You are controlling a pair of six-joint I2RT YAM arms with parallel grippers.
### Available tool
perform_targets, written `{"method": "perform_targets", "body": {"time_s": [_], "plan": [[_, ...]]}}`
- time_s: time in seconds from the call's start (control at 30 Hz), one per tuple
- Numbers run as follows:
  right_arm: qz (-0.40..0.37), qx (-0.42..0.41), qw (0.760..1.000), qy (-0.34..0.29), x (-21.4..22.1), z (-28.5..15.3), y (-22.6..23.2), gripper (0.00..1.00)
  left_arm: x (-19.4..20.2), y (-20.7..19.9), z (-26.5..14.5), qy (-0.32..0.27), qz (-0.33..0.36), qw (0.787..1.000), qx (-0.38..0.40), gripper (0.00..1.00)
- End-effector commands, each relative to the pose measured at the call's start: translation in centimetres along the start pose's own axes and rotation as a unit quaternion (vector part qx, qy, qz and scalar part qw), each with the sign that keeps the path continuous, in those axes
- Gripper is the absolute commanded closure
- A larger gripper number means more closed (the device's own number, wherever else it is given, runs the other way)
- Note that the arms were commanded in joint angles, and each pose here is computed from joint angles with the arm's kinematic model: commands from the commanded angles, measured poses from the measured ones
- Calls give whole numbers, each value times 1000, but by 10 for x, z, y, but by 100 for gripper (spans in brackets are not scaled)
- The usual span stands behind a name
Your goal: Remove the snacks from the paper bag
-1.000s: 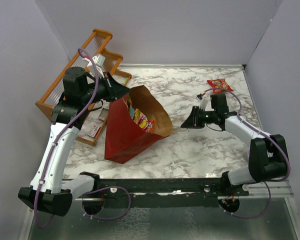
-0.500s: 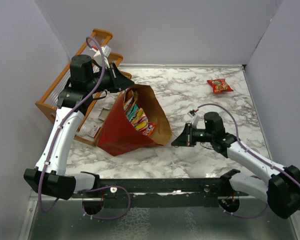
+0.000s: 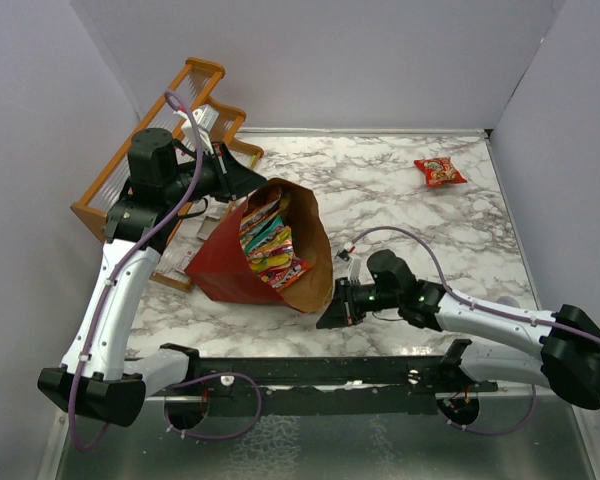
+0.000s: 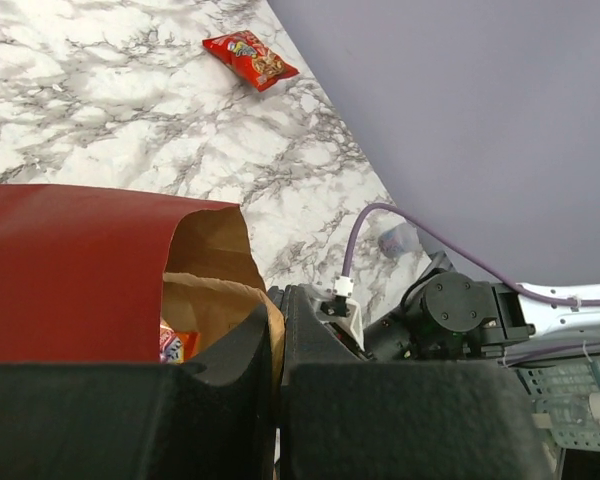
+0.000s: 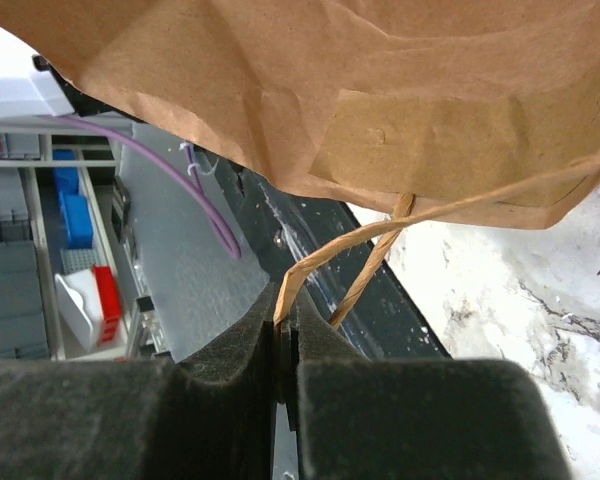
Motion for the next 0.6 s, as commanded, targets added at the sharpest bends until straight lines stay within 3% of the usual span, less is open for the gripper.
{"method": "perform_targets", "body": {"time_s": [0.0,0.13,0.33,0.47,0.57], "plan": [[-18,63,996,-56,-12,-4,-6,91,-1,-11,-8,-14,9,1000,17,100],[-41,176,977,-112,-23,-26,-17,77,1,-16,-15,-14,13,1000,17,100],[-95,290,931,-199,-50,-67,-9,43,13,-11,-15,-7,-1,1000,11,100],[-151,307,911,-229,-73,-79,12,31,18,-9,-13,-4,-13,1000,13,100],[-247,212,924,-200,-87,-72,50,29,17,-10,-14,-10,-15,1000,14,100]]}}
Point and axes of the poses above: each gripper's point midway between its finger pads, its own z axis out along the fingers, its own y axis along the line the jaws close on, x = y × z, the point moved 7 cm from there along -z, back along the fingers, and after that the axes turned 8 degrees about z, right-handed, at the moved point
